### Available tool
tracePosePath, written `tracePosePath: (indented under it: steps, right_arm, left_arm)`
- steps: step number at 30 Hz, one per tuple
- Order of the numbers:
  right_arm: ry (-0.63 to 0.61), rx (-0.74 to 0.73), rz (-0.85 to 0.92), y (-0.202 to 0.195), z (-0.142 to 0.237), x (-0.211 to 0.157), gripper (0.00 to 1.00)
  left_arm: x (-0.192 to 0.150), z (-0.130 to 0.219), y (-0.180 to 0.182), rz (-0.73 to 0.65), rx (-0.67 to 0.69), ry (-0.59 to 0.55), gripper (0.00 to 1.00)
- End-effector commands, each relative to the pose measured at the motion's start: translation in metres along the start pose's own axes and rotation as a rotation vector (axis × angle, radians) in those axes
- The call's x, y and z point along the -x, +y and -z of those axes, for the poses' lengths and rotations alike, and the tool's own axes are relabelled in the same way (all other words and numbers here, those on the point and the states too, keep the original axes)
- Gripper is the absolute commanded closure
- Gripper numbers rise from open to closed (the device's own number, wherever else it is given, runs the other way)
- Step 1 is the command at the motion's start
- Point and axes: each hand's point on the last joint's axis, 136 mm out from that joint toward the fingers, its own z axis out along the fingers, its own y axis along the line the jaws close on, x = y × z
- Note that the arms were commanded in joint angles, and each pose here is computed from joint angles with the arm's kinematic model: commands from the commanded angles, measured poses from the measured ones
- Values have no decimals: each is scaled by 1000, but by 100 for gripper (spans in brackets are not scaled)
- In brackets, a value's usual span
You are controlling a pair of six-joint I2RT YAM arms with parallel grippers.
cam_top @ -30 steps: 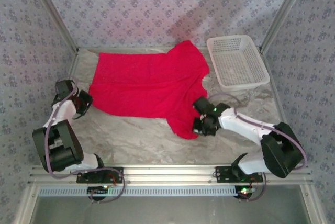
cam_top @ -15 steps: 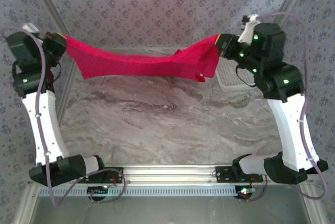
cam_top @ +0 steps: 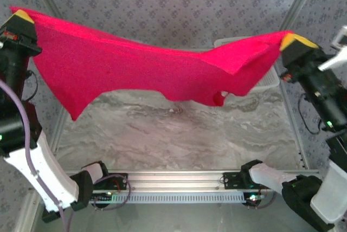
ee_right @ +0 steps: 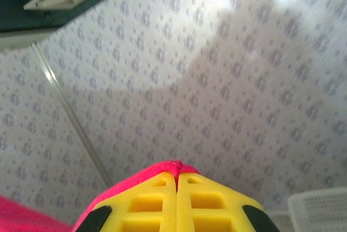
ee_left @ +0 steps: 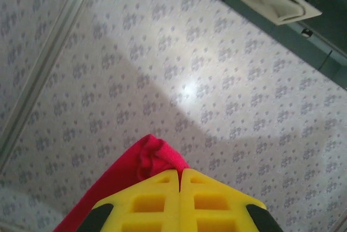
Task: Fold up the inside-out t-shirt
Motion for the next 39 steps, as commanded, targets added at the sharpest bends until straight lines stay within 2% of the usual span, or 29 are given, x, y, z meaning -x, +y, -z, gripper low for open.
tracePosePath:
  steps: [1,6,8,10,15,21,22,24,25,26,27,28,30,34,36,39]
  right_arm:
    - [-52,-108,93,-16,-13,11,100]
    - [-1,-218,179,-34,-62,-7,100]
    - [48,-283,221,-49,-91,-25,100]
    - [118,-323,236,-66,-128,-52,100]
    - [364,-302,140,-105,-219,-152,100]
    - [629,-287,18,-137,-298,-297,100]
    - [682,-297,-1,-145,-308,-327,100]
    - [764,-302,-57,-157,-326,-378,96]
    - [816,-301,-103,-162,-335,-406,90]
    - [843,-301,-132,-166,-342,-424,83]
    - [872,-294,-166,-168,-350,-440,68]
    - [887,-305,-199,-173,-355,-452,52]
    - [914,-314,-241,-174,-357,-469,32]
    - [983,-371,-268,-171,-335,-486,28]
    - [1013,-363,-257,-163,-321,-498,28]
    - [1067,-331,-225,-148,-293,-524,32]
  left_arm:
    - [16,5,2,-94,41,-66,100]
    - [-26,-39,43,-41,82,63,100]
    - [-55,-63,72,-3,108,134,100]
    - [-102,-92,111,54,143,240,100]
    - [-224,-139,199,144,254,483,100]
    - [-358,-156,283,162,412,697,99]
    - [-382,-155,297,170,443,746,94]
    - [-425,-155,320,173,496,832,75]
    - [-443,-153,332,158,536,870,65]
    - [-456,-153,342,137,567,897,59]
    - [-467,-153,349,115,596,925,54]
    - [-472,-154,356,97,626,942,51]
    - [-473,-151,362,63,681,962,47]
    - [-462,-134,341,40,712,972,46]
    - [-465,-125,316,79,638,971,46]
    - [-490,-107,284,190,517,987,46]
